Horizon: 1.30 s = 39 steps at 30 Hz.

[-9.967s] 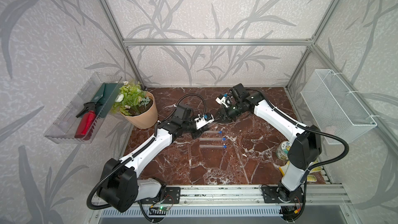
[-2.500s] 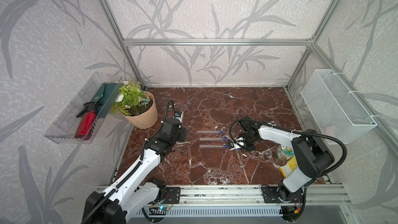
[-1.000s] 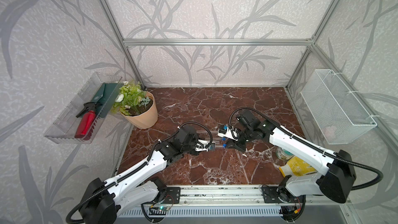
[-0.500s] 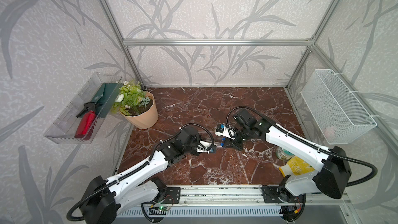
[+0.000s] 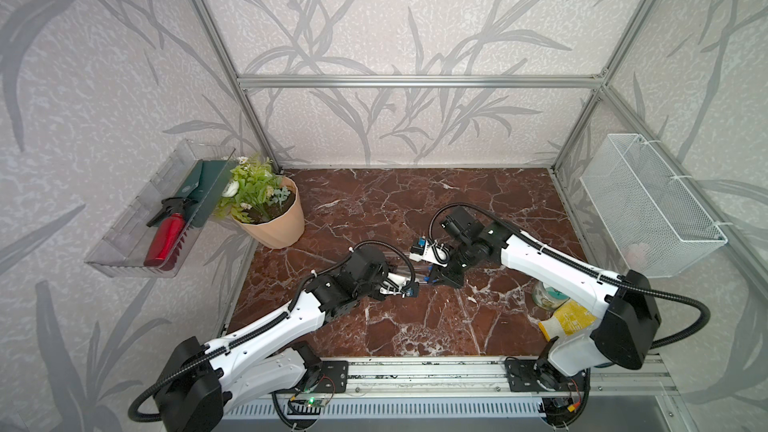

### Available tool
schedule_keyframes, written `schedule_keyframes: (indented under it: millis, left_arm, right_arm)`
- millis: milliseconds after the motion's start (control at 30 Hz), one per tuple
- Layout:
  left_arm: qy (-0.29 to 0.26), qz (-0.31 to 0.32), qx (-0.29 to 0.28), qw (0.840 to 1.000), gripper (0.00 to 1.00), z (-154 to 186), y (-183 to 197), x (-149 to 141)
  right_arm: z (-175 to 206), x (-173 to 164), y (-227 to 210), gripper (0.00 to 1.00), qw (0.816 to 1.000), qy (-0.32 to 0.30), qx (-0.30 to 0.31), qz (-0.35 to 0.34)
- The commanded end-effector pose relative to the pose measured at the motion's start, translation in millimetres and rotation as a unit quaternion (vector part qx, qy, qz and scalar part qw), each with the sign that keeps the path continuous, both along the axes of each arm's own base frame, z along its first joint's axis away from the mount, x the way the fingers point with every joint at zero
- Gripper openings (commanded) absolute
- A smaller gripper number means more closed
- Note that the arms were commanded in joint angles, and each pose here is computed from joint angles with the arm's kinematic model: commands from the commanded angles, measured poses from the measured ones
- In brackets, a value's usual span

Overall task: Insert stoppers into test tubes
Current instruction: Insert the stopper into the test tube.

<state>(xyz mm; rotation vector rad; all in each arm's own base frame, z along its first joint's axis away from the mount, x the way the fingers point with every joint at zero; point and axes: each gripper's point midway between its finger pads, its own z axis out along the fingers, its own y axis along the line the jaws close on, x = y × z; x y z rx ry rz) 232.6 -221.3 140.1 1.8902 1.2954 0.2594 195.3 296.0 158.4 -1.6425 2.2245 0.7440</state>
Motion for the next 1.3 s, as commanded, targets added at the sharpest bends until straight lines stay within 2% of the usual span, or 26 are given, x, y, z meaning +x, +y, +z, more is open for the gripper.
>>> schedule_keyframes:
  millis: [0, 200, 433, 667, 867, 1067, 1267]
  left_arm:
    - [-0.029, -0.067, 0.036, 0.997, 0.0, 6.4, -13.3, -10.9]
    - [-0.05, -0.099, 0.046, 0.993, 0.0, 12.0, -20.1, -18.2]
    - [-0.054, -0.136, 0.032, 0.989, 0.0, 17.0, -31.9, -33.1]
    - [-0.01, -0.187, -0.034, 0.982, 0.0, 23.6, -48.5, -61.1]
    - [0.038, -0.176, -0.118, 0.976, 0.0, 43.9, -65.2, -69.8]
    - [0.078, -0.164, -0.205, 0.962, 0.0, 70.3, -80.5, -74.2]
    - [0.087, -0.189, -0.219, 0.953, 0.0, 81.6, -87.8, -83.3]
  right_arm:
    - [23.8, 16.2, 19.0, 0.06, 1.0, -0.001, 0.018, -0.018]
    - [46.8, 25.5, 40.0, 0.05, 0.998, 0.009, 0.058, -0.027]
    - [70.1, 34.9, 63.6, 0.04, 0.992, 0.015, 0.118, -0.034]
    - [97.6, 43.2, 82.2, 0.03, 0.98, 0.005, 0.192, -0.043]
    - [111.0, 49.6, 86.2, 0.01, 0.97, -0.017, 0.234, -0.063]
    - [110.1, 51.5, 84.9, 0.01, 0.968, -0.039, 0.236, -0.074]
    - [107.2, 46.1, 89.3, 0.02, 0.97, -0.051, 0.232, -0.057]
